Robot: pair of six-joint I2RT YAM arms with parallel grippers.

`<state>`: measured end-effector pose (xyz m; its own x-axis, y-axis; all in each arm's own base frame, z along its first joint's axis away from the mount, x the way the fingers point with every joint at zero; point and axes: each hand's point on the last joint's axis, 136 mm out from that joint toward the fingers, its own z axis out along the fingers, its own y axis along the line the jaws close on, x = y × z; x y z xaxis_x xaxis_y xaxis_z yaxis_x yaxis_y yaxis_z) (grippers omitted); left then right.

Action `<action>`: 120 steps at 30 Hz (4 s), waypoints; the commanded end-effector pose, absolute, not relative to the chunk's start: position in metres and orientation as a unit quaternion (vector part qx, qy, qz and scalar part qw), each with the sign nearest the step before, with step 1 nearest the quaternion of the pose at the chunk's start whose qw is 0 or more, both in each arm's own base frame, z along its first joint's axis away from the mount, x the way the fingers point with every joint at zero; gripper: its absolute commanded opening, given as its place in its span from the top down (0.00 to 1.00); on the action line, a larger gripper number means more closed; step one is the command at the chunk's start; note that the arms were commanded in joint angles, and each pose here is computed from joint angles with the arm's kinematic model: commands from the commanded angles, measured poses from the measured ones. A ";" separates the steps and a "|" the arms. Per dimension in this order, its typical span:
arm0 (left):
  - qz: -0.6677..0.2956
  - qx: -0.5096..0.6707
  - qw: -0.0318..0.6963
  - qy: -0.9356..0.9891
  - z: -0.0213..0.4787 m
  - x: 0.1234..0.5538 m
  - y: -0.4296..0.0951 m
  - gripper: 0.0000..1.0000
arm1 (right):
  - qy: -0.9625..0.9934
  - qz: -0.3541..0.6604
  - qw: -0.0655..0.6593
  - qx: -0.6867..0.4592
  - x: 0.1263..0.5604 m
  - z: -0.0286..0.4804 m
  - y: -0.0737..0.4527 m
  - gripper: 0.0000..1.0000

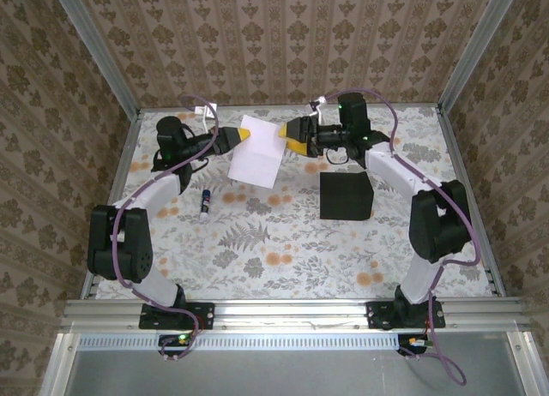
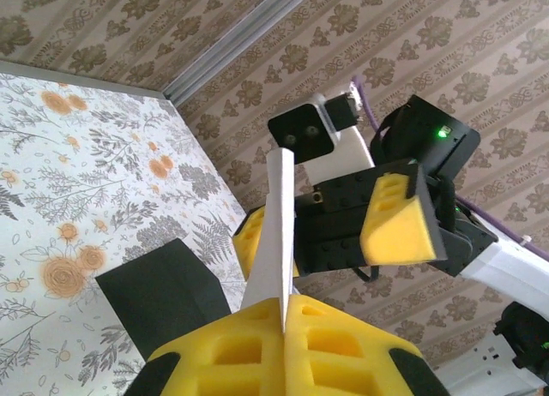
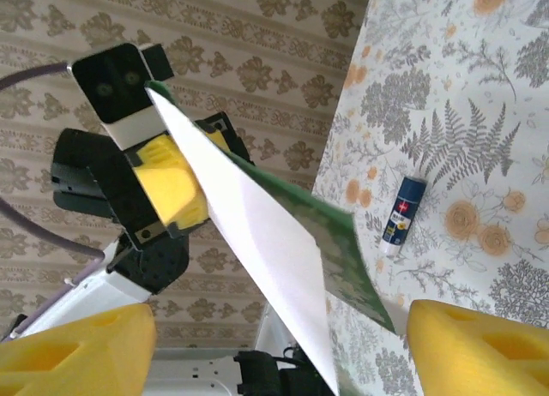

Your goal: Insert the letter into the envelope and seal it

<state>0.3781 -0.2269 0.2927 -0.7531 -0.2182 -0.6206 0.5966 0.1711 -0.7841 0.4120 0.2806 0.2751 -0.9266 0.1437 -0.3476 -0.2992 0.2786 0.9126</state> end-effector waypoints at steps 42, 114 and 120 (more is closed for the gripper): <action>-0.557 -0.244 0.489 0.625 0.326 0.405 -0.167 1.00 | 0.650 0.677 0.293 0.181 0.381 0.249 0.318 0.00; -0.547 -0.291 0.454 0.641 0.286 0.401 -0.164 1.00 | 0.572 0.718 0.370 0.143 0.387 0.291 0.341 1.00; -0.545 -0.279 0.455 0.646 0.287 0.401 -0.163 0.67 | 0.590 0.703 0.375 0.130 0.386 0.295 0.338 1.00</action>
